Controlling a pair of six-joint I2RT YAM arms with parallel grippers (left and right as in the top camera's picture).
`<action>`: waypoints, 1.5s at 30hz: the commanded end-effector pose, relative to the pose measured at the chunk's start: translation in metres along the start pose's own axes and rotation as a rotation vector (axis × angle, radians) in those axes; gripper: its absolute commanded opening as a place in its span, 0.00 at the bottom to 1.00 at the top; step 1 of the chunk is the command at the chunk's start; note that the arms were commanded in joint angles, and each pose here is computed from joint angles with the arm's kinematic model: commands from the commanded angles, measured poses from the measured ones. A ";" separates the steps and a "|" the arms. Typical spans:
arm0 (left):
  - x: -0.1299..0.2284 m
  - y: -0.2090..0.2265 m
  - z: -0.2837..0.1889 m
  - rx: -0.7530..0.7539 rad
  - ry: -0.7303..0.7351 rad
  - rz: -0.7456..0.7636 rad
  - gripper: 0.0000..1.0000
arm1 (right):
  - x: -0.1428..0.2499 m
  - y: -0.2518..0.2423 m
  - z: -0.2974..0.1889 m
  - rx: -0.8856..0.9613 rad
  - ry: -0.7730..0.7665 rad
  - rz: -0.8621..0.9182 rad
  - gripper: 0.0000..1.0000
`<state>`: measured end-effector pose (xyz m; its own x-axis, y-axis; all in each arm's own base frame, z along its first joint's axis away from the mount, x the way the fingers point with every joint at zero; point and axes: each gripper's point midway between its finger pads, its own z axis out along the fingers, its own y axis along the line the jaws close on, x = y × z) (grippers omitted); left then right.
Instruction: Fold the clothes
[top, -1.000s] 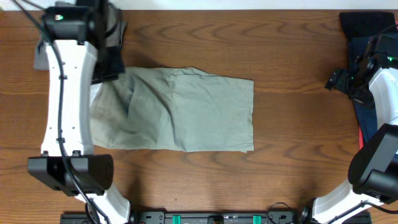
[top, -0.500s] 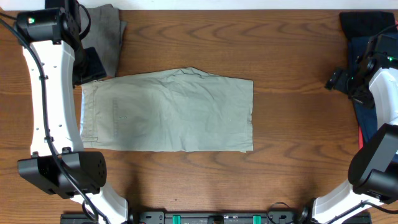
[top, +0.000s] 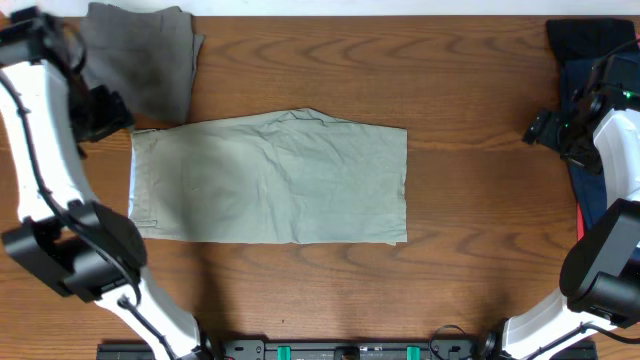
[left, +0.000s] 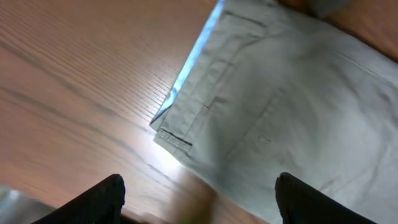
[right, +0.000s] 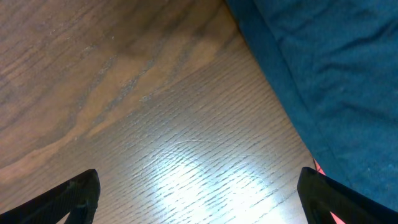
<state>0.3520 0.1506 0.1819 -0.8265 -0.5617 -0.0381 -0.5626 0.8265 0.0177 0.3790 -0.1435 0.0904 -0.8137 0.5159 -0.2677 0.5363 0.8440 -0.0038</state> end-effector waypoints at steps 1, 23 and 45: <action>-0.001 0.003 0.021 0.111 0.084 -0.007 0.79 | -0.005 -0.003 -0.007 0.006 -0.024 -0.004 0.99; -0.007 0.016 0.128 0.380 0.326 0.047 0.79 | -0.005 -0.003 -0.007 0.006 -0.024 -0.004 0.99; 0.000 0.006 0.192 0.487 0.257 0.146 0.80 | -0.005 -0.003 -0.007 0.006 -0.024 -0.004 0.99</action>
<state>0.3558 0.1777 0.0104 -0.8896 -0.4292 0.1564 -0.4550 0.8020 -0.3870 0.3790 -0.1434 0.0904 -0.8138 0.5159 -0.2676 0.5362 0.8441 -0.0034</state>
